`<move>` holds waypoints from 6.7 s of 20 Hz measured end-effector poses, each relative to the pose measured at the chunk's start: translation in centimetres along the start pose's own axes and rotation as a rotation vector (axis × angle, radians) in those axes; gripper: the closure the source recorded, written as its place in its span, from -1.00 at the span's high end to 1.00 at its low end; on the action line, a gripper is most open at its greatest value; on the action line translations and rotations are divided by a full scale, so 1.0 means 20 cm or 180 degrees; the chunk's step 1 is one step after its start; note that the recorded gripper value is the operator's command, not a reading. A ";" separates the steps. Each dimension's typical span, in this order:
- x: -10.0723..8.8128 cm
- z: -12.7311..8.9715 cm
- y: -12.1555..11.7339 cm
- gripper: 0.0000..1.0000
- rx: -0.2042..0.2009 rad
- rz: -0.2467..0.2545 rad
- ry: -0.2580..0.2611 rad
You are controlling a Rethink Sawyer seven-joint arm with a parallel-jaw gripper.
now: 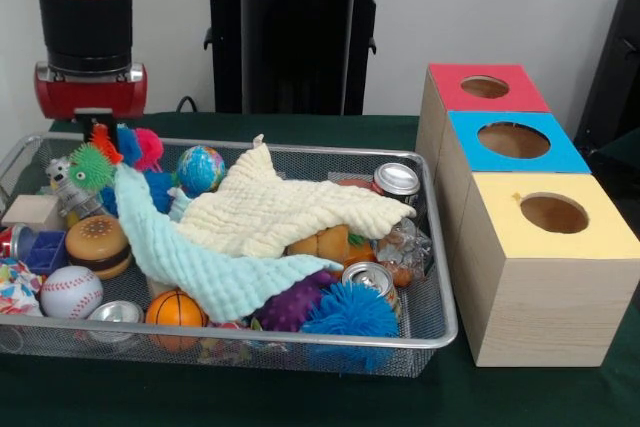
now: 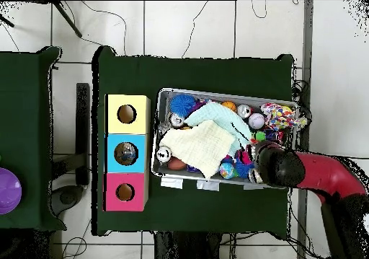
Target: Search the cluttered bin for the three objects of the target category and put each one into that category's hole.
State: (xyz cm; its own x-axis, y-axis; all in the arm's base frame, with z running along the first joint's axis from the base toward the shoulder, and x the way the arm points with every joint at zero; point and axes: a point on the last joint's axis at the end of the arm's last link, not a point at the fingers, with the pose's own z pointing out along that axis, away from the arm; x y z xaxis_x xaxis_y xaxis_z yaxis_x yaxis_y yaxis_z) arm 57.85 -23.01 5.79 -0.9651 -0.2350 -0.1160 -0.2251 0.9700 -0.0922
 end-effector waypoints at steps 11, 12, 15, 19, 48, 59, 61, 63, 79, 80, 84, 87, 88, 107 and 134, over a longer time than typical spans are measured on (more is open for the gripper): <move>0.10 0.03 0.05 -1.00 0.0046 -0.0036 0.0135; 0.10 0.03 0.05 -1.00 0.0049 -0.0037 0.0140; 0.11 0.03 0.05 -1.00 0.0060 -0.0038 0.0160; 0.13 0.03 0.04 1.00 0.0068 -0.0027 0.0175; 0.23 0.18 -0.04 1.00 -0.0070 0.0215 0.0238; 0.21 0.35 -0.11 1.00 -0.0131 0.0365 0.0046; 0.22 0.40 -0.10 1.00 -0.0156 0.0378 0.0018; 0.24 0.47 -0.07 1.00 -0.0189 0.0377 0.0004; 0.21 0.61 -0.07 1.00 -0.0143 0.0347 -0.0152; 0.21 0.61 -0.06 1.00 -0.0126 0.0331 -0.0154; 0.20 0.60 -0.02 1.00 0.0069 0.0164 -0.0167; 0.19 0.60 0.00 1.00 0.0163 0.0100 -0.0174; 0.19 0.60 0.01 1.00 0.0189 0.0087 -0.0174; 0.12 0.57 0.20 1.00 0.0208 0.0325 -0.0090; 0.13 0.46 0.19 1.00 0.0051 0.0754 0.0065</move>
State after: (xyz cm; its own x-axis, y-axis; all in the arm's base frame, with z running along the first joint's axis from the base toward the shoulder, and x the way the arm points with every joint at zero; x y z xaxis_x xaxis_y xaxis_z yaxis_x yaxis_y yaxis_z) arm 55.76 -20.60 -4.02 -0.9932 0.0007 -0.1162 0.0101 0.9967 -0.0804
